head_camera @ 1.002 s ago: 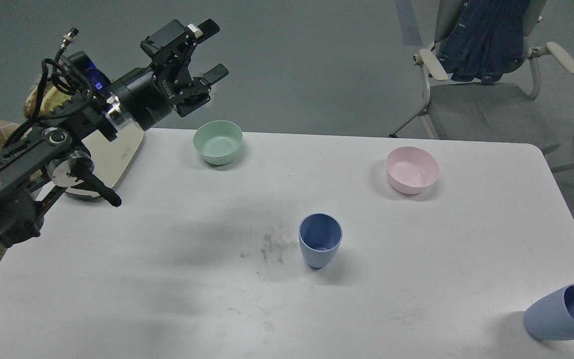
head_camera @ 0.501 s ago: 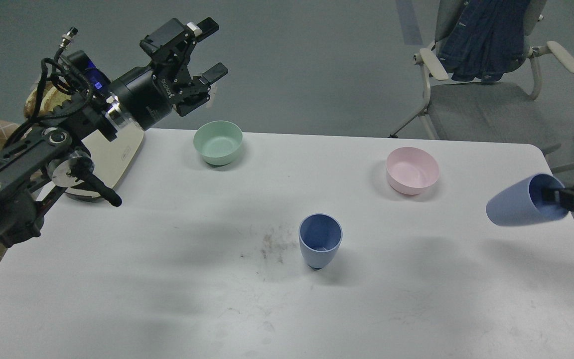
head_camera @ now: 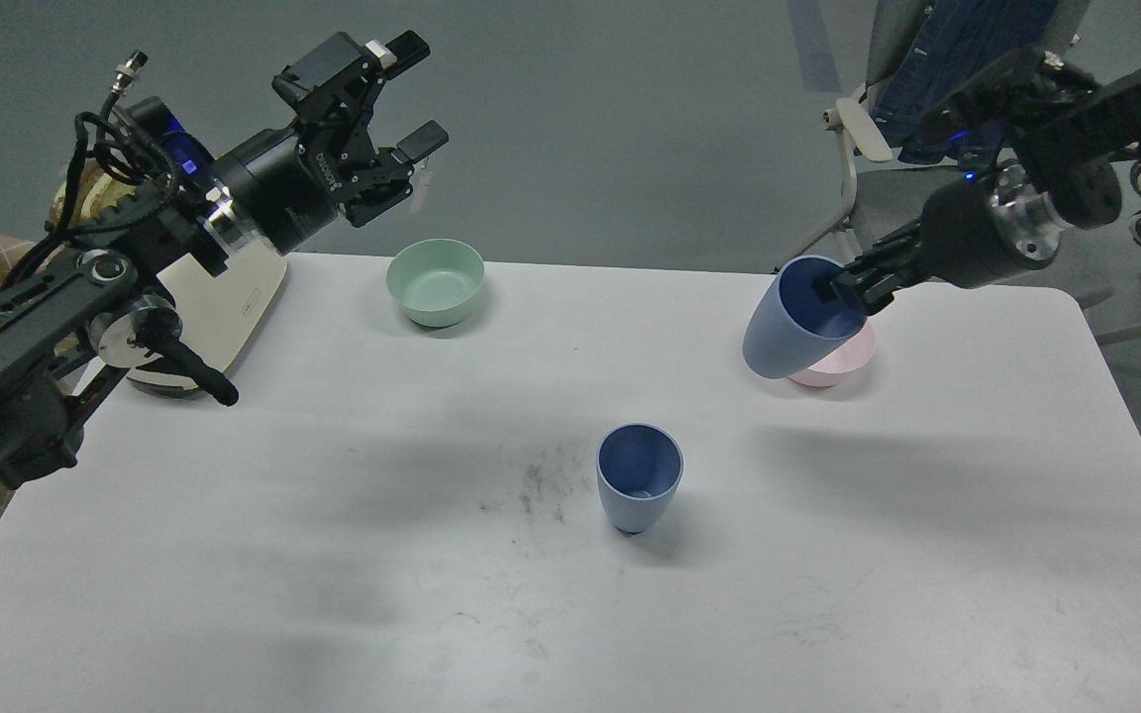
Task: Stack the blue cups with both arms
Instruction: 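Move the held cup over the centered blue cup and lower it inside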
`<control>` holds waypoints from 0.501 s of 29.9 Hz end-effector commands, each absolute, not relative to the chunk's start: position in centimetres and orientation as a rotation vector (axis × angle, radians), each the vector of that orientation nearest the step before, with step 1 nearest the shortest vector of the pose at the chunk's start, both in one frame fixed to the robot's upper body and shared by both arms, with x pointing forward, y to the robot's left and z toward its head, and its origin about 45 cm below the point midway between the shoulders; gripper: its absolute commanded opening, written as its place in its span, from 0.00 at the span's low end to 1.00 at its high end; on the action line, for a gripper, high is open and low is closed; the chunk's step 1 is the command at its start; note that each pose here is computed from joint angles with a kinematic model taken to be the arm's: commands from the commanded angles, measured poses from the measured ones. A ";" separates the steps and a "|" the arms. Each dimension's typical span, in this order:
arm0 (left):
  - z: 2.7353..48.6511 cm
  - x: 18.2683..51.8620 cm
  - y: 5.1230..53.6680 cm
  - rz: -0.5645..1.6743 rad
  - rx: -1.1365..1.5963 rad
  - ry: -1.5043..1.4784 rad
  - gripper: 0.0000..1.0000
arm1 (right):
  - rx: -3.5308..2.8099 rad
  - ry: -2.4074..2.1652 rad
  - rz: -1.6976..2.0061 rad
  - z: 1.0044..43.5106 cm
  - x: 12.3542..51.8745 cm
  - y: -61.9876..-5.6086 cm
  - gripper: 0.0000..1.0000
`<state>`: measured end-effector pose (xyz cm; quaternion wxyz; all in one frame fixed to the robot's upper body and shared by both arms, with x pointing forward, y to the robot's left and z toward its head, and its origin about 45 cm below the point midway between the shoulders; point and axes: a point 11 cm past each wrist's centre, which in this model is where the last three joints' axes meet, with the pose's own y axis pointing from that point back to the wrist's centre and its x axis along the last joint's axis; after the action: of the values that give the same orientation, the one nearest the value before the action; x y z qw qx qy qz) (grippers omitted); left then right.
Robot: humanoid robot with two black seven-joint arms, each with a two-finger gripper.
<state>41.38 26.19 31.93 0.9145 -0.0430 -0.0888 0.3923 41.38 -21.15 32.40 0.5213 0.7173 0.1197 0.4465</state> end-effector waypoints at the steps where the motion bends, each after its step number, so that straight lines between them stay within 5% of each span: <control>1: 31.9 41.4 26.1 0.807 -0.087 -0.181 0.96 | 1.720 0.379 1.107 31.8 40.7 -17.6 0.00; 15: 31.9 41.4 26.2 0.808 -0.089 -0.182 0.96 | 1.738 0.520 1.201 32.6 39.0 -9.1 0.00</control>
<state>41.38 26.15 31.91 0.9147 -0.0430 -0.0884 0.3920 39.21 -9.73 32.59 0.4638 0.7126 0.2033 0.4855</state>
